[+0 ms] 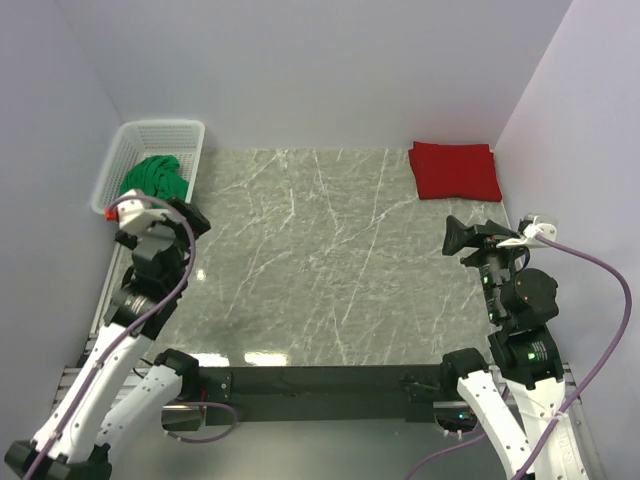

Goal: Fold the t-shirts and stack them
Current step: Grab the tshirt from the pile

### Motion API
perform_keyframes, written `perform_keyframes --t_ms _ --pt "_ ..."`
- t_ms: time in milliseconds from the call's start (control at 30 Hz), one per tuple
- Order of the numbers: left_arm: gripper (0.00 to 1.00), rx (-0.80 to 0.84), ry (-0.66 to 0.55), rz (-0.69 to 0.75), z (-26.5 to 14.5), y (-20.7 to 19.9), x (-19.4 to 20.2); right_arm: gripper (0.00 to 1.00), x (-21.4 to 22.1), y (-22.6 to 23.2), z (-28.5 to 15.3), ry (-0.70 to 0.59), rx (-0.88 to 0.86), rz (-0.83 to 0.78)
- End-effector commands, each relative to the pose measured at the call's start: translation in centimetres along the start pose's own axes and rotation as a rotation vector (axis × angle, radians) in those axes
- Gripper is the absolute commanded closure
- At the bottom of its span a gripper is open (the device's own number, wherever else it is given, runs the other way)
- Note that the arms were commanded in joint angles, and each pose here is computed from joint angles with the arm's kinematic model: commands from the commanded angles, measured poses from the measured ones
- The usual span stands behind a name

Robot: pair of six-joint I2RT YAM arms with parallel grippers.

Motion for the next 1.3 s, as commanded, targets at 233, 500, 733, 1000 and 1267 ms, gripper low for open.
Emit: perform_keyframes --t_ms 233,500,733,1000,1267 --pt "0.01 0.168 0.283 0.110 7.4 -7.6 4.3 0.10 0.9 0.9 0.6 0.069 -0.057 0.027" --pt "0.01 0.045 0.370 0.100 17.8 -8.2 4.2 0.12 2.2 1.8 0.6 0.188 -0.112 0.074" --pt "0.01 -0.193 0.380 0.096 27.5 -2.7 4.1 0.12 4.1 1.9 0.5 0.258 -0.129 0.149" --pt "0.01 -0.338 0.400 0.108 33.9 3.0 6.0 0.12 4.2 1.5 1.3 0.264 -0.077 0.142" --pt "0.14 -0.326 0.482 0.098 37.0 5.6 11.0 0.12 5.2 1.4 1.8 0.313 -0.046 0.167"
Point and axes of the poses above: each gripper's point midway between its finger pads, its own z axis out along the fingers, its own y axis along the line the jaws close on, x = y × z, the point moved 7 cm from there along -z, back along the fingers, and after that the axes turned 10 degrees about z, right-handed, at the moved point
